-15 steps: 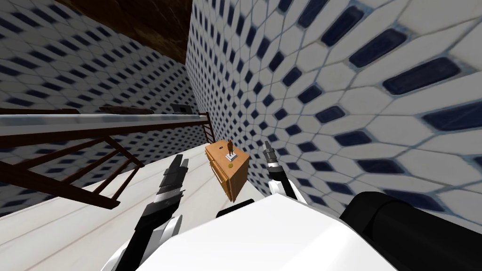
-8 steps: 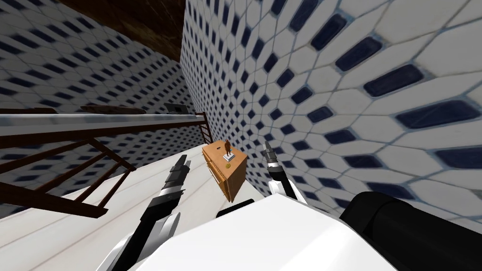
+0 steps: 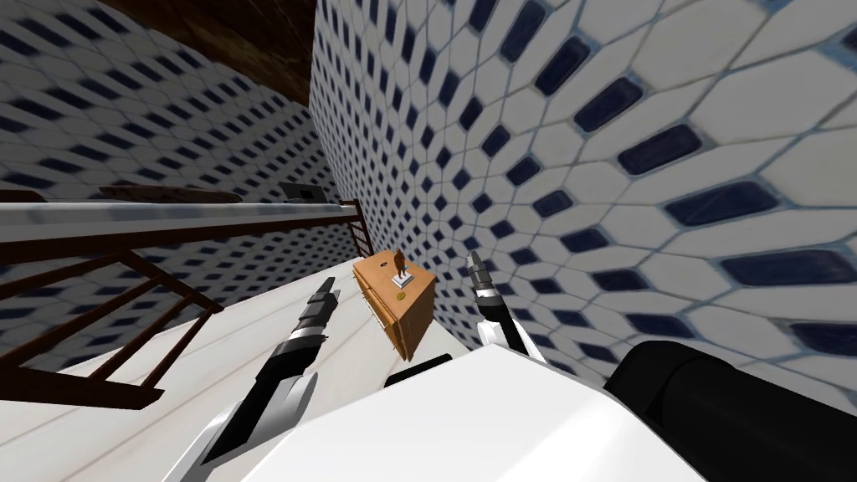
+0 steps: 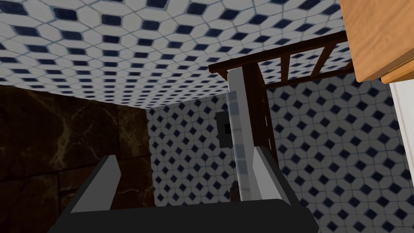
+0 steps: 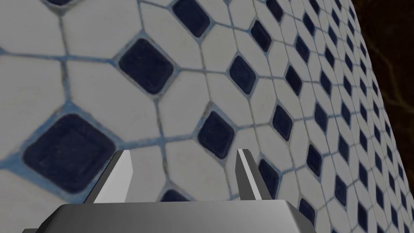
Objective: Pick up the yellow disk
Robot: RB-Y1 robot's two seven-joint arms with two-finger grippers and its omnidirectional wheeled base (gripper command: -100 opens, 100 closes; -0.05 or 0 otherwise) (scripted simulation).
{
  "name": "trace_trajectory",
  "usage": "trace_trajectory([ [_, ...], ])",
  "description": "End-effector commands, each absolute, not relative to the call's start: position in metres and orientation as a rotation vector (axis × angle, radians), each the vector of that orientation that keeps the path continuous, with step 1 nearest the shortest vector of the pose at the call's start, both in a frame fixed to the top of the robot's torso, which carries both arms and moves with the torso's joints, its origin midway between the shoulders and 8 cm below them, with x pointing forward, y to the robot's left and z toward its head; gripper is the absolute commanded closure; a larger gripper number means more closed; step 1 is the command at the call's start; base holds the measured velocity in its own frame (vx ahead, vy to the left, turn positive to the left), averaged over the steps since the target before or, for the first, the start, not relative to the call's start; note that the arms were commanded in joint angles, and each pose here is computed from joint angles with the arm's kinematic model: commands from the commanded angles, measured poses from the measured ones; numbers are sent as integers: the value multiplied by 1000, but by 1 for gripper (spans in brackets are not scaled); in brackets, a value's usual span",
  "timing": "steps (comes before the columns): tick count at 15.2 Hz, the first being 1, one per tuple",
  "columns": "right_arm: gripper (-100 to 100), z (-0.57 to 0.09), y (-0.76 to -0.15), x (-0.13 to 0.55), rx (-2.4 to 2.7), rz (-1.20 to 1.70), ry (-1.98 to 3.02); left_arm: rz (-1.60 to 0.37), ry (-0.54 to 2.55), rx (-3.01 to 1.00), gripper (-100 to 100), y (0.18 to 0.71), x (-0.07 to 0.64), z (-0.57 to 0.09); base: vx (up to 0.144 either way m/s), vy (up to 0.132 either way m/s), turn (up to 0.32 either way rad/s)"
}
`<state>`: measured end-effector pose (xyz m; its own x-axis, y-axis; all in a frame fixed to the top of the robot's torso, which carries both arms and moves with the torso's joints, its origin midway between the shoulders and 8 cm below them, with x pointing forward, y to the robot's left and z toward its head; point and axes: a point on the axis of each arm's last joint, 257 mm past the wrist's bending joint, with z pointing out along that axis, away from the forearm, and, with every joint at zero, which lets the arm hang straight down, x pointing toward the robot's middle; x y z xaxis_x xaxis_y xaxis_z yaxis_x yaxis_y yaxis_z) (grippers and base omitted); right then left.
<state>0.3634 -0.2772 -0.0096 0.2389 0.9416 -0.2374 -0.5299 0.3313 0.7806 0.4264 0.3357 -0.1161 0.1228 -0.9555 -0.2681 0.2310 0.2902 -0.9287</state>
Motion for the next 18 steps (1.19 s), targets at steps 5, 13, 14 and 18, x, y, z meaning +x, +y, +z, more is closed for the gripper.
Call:
trace_trajectory([
  [5, 0, -10, -277, 363, 631, 1104, 789, -1013, 1149, -989, -100, 358, 445, -148, -7, -29, -63],
  [13, 0, -10, -277, 363, 631, 1104, 789, -949, 1220, -1153, -100, 384, 458, -190, -4, -32, -80],
  [14, 0, -10, -277, 363, 631, 1104, 789, -942, 1226, -1201, -100, 393, 464, -200, 0, -33, -89],
  [18, 0, -10, -277, 363, 631, 1104, 789, -908, 1251, -1287, -100, 406, 468, -220, 0, -34, -95],
])
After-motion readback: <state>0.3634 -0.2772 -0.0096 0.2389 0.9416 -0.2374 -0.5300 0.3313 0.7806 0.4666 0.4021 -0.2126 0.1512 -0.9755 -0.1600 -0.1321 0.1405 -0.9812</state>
